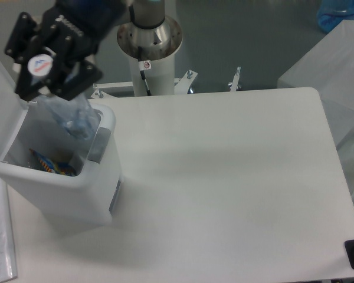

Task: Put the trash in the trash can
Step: 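Lower the bottle into the bin and open the gripper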

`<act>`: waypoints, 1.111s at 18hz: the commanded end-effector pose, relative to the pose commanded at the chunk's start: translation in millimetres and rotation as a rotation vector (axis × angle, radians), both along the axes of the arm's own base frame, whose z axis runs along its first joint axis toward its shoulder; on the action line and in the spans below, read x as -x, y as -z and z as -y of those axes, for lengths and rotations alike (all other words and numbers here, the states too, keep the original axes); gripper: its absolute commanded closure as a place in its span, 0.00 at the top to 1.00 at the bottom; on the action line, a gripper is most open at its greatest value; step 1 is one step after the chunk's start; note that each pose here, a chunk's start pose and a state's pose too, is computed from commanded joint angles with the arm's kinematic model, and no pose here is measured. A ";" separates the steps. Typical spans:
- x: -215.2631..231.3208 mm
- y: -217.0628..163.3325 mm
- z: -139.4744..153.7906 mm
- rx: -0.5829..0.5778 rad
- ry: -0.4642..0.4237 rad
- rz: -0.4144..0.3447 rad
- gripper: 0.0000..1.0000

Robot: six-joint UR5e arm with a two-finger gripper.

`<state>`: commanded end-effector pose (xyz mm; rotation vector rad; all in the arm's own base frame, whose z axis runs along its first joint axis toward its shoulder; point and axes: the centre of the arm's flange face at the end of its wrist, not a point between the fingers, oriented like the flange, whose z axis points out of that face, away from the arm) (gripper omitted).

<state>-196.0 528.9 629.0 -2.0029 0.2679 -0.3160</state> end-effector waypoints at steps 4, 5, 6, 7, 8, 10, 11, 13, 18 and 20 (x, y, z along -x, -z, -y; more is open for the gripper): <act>0.1 14.2 -6.0 0.012 0.018 -0.001 0.15; -2.6 18.1 -7.9 0.016 0.026 -0.001 0.15; -2.4 25.1 -9.4 0.021 0.034 -0.003 0.15; -1.4 32.0 -10.5 0.023 0.043 -0.012 0.16; -1.5 36.6 -10.4 0.015 0.055 -0.033 0.18; -3.2 46.1 -9.6 0.013 0.067 -0.049 0.23; -3.6 45.9 -9.1 0.010 0.071 -0.056 0.27; -3.6 45.9 -9.1 0.007 0.073 -0.062 0.36; -3.9 44.0 -8.1 0.008 0.069 -0.069 0.46; -4.3 43.3 -7.7 0.009 0.068 -0.068 0.47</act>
